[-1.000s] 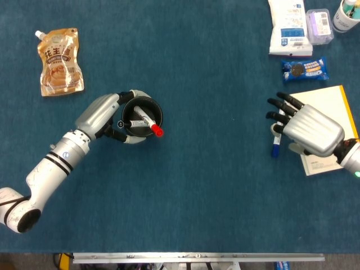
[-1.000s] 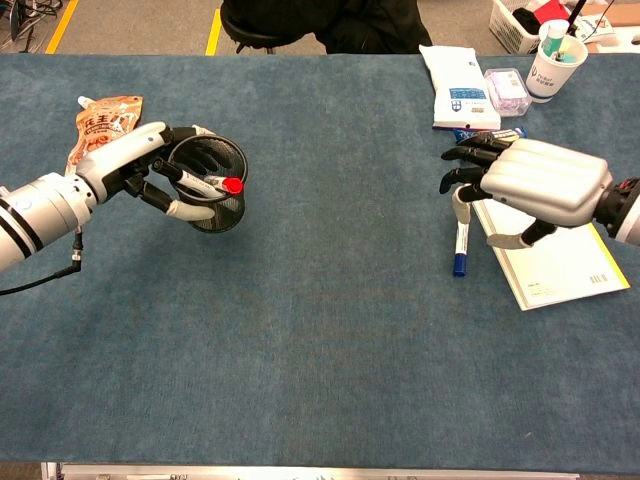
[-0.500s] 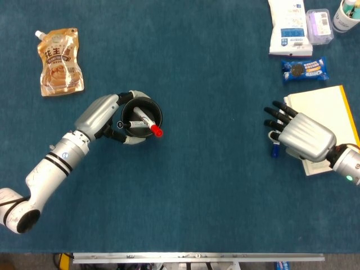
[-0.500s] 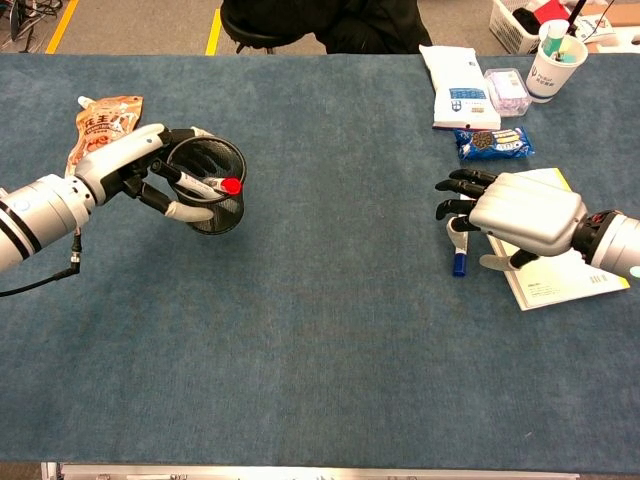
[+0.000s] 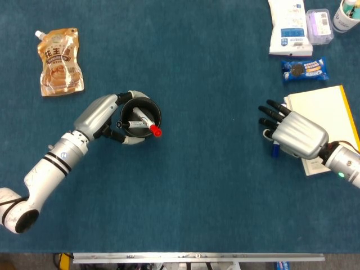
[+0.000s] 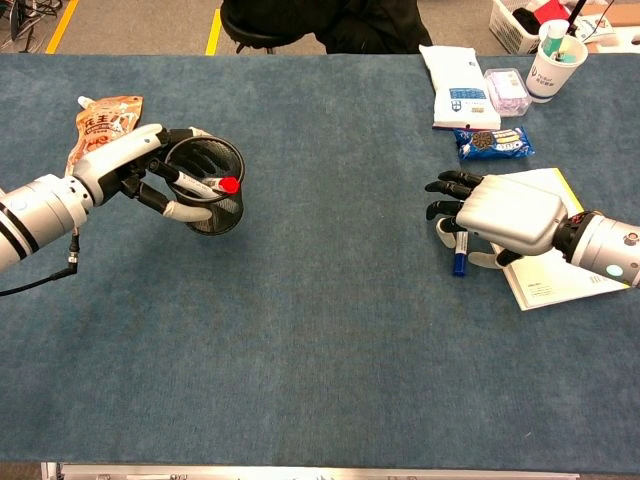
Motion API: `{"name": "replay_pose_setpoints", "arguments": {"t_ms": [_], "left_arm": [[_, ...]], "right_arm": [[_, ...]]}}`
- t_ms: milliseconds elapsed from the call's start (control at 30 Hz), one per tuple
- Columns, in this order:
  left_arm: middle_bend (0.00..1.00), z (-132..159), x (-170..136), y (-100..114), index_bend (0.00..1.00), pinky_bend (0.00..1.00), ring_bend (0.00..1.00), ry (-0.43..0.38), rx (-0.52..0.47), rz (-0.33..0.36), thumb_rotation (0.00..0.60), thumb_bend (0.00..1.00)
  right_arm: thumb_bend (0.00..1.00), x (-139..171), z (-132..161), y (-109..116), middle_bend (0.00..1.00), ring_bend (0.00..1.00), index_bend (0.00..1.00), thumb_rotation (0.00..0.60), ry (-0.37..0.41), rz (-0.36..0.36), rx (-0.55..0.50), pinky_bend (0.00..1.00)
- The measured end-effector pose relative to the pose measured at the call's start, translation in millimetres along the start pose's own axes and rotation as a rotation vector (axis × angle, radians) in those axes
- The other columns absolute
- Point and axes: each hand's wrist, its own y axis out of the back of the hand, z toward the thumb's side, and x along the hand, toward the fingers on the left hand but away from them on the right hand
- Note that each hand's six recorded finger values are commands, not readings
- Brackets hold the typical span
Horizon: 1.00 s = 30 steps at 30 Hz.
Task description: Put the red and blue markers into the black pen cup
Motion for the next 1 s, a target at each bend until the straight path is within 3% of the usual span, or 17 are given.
{"name": "replay_pose_setpoints", "arguments": {"t_ms": [700, 800, 1000], "left_arm": [[0.35, -2.7, -0.9, 3.1, 0.28, 0.26, 0.31, 0.005, -0.010, 0.012, 0.600, 0.17], [0.34, -3.8, -0.9, 5.1, 0.28, 0.26, 0.31, 0.011, -0.011, 0.016, 0.600, 0.17], [0.34, -3.9, 2.9, 5.4, 0.28, 0.26, 0.31, 0.021, -0.007, 0.011, 0.600, 0.17]], "right_arm": [[0.35, -7.6, -3.0, 1.0, 0.26, 0.07, 0.61, 0.600, -0.028, -0.010, -0.010, 0.08], [0.35, -9.9, -5.9, 13.2, 0.26, 0.07, 0.62, 0.600, -0.051, -0.052, -0.064, 0.08], [0.35, -19.7, -7.4, 58.8, 0.27, 0.07, 0.63, 0.600, -0.100, -0.183, -0.316, 0.08]]}}
